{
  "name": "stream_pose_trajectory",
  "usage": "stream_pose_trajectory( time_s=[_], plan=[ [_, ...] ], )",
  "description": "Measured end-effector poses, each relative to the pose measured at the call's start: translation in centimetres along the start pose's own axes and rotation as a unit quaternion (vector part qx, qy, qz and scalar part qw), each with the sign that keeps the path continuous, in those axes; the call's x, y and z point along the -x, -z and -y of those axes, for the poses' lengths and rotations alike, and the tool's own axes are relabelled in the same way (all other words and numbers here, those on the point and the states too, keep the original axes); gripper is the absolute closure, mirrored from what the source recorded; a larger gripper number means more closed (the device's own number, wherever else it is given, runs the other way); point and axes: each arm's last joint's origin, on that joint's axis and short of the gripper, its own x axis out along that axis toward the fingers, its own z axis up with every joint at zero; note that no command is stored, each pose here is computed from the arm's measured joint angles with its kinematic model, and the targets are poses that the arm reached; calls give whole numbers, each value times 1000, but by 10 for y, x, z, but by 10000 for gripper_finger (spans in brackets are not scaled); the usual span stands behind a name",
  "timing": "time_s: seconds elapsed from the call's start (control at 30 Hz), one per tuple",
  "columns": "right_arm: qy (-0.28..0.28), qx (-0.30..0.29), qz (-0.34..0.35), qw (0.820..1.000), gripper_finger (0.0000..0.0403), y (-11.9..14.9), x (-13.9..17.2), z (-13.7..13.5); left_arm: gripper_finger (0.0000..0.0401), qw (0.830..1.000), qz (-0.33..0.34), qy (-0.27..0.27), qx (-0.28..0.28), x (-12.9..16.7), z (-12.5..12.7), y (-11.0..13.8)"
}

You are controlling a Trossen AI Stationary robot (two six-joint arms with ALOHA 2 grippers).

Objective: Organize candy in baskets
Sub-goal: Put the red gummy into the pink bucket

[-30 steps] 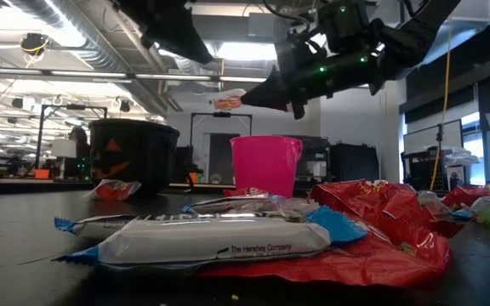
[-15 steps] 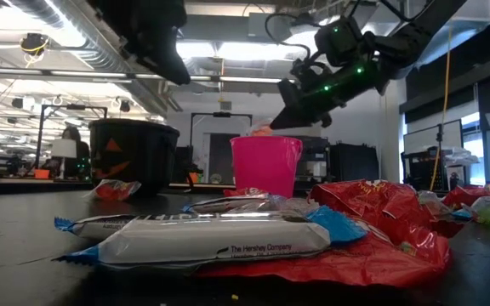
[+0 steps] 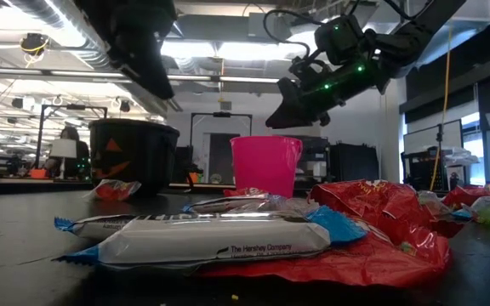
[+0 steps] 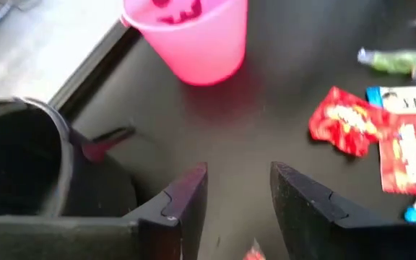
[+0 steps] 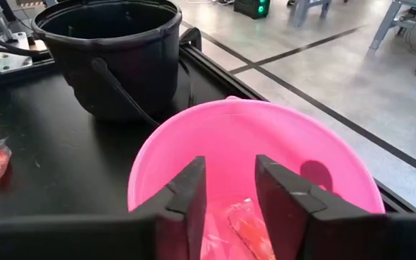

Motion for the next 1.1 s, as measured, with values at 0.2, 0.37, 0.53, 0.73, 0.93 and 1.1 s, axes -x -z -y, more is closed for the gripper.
stream_pose_trajectory(
  time_s=[0.2,0.37,0.53,0.73,0.93,1.1],
  plan=[
    [-53,-5,22,998,265,-14,12,-2,260,999,-39,3,-16,-4,-2,12],
    [-130,-15,41,991,265,-25,21,-5,260,995,-89,30,-24,-17,-4,32],
    [-182,-13,49,982,265,-28,26,-15,260,988,-134,66,-25,-33,-6,58],
    [-219,21,77,972,265,-30,34,-38,260,987,-125,96,-25,-43,-4,74],
    [-211,34,96,972,265,-32,38,-48,260,988,-121,88,-40,-48,-4,79],
    [-210,33,96,972,265,-32,38,-48,260,984,-141,89,-62,-57,0,85]
  ],
)
